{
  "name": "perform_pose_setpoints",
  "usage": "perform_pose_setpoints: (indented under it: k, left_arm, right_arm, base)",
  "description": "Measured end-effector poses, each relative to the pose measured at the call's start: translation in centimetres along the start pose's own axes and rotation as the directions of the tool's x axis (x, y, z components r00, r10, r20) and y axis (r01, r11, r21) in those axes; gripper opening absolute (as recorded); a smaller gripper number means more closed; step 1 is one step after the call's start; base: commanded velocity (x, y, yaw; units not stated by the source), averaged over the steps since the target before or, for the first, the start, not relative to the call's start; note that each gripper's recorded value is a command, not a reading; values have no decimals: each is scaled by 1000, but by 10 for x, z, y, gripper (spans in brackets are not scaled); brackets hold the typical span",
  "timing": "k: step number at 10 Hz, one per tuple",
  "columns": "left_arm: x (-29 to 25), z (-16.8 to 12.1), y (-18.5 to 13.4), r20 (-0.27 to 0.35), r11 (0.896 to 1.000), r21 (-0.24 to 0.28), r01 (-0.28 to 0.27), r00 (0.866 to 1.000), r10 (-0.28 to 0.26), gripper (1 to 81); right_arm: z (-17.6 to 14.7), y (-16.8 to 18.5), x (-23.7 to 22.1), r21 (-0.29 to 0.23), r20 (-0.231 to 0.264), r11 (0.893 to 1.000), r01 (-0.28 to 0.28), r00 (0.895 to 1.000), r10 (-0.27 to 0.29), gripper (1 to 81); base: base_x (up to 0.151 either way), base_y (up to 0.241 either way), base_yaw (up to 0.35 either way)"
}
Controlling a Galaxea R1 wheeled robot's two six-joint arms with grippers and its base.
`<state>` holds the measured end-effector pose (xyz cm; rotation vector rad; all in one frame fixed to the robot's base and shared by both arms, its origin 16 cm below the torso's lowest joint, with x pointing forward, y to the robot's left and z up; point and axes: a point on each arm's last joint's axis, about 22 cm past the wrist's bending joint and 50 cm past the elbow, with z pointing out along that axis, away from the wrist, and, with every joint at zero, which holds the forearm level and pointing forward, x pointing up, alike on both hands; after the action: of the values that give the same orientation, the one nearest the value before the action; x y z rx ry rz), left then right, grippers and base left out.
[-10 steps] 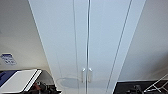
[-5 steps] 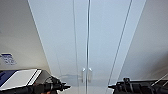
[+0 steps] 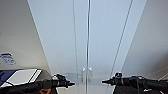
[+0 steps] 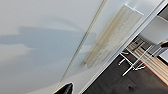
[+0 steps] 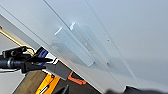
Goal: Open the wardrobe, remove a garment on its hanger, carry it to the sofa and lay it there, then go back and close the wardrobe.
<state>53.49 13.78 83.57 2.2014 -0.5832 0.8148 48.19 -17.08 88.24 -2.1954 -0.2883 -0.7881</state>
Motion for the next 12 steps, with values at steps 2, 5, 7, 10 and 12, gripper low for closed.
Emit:
perform_pose_setpoints:
  k: [2, 5, 7, 10, 12]
  left_arm:
    - [10, 11, -2, 5, 1000, 5, -7, 1000, 7, 811]
    - [12, 38, 10, 31, 1000, -15, -9, 999, 9, 811]
    - [14, 56, 21, 40, 999, -31, -10, 999, 11, 811]
    - [17, 72, 21, 45, 1000, -23, -4, 999, 5, 811]
    - [18, 78, 15, 46, 1000, -8, -1, 999, 1, 811]
  right_arm:
    - [17, 1, 16, -20, 23, 1000, 22, 999, -21, 811]
    - [34, 6, 30, -43, 28, 998, 33, 999, -32, 811]
    - [51, 2, 35, -43, 33, 998, 39, 999, -37, 811]
    - [76, -14, 58, -30, 18, 997, 65, 998, -64, 811]
    - [92, -14, 62, -38, 16, 997, 63, 998, -62, 811]
  base:
    - [0, 0, 0]
    - [0, 0, 0]
    - [0, 0, 0]
    - [0, 0, 0]
    - [0, 0, 0]
